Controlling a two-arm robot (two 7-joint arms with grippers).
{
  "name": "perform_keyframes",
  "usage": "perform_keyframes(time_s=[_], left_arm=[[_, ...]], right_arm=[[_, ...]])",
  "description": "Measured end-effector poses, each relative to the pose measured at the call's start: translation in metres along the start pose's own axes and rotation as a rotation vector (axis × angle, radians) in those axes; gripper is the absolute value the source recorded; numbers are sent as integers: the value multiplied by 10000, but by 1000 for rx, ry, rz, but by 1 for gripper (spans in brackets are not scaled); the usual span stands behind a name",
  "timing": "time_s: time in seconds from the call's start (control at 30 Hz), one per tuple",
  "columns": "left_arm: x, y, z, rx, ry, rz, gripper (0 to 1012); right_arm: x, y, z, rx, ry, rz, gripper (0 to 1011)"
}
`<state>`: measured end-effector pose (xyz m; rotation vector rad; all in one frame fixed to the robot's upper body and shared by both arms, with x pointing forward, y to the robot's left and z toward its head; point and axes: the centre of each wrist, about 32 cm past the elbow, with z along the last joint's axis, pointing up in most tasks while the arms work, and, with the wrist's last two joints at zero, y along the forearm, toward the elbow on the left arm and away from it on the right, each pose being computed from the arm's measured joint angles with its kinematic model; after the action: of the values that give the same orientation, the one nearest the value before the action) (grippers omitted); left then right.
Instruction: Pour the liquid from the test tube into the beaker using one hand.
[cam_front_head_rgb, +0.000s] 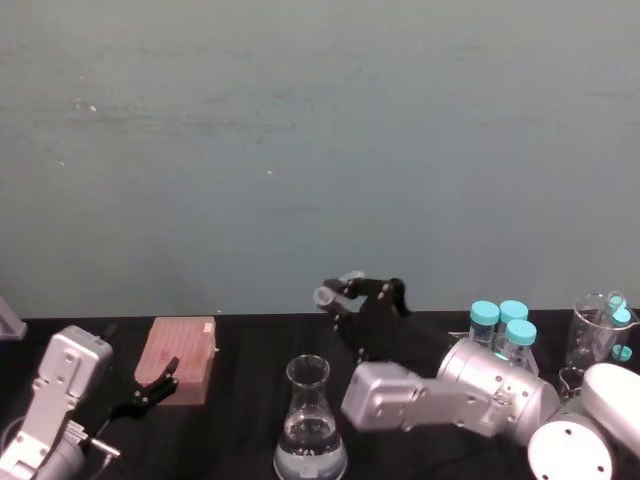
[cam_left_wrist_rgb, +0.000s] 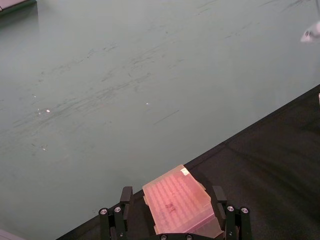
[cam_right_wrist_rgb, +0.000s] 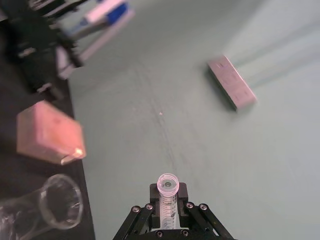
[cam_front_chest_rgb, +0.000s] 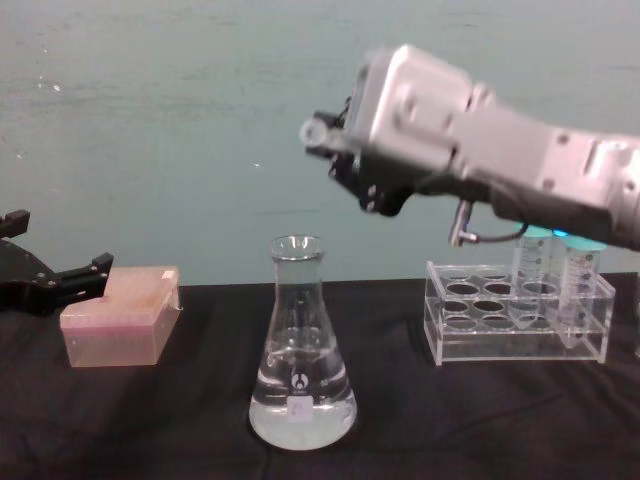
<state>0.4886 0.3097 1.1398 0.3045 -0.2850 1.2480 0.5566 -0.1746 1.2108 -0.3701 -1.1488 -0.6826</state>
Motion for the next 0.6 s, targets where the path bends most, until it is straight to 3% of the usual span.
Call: perform_keyframes(time_s=[0.03,0.13,0.27,0.3,0.6], left_arm=[[0,0,0,0,0,0,1000],[0,0,0,0,0,0,1000],[0,0,0,0,0,0,1000],[0,0,0,0,0,0,1000],[0,0,0,0,0,0,1000]], right_arm=[[3,-17,12,-14,55,-24,194],[28,-61,31,-46,151,-71,194],[57,-113,52,-85,249,-114,194],[76,-162,66,-121,330,-140,194],[130,-353,44,-247,601,-190,194]])
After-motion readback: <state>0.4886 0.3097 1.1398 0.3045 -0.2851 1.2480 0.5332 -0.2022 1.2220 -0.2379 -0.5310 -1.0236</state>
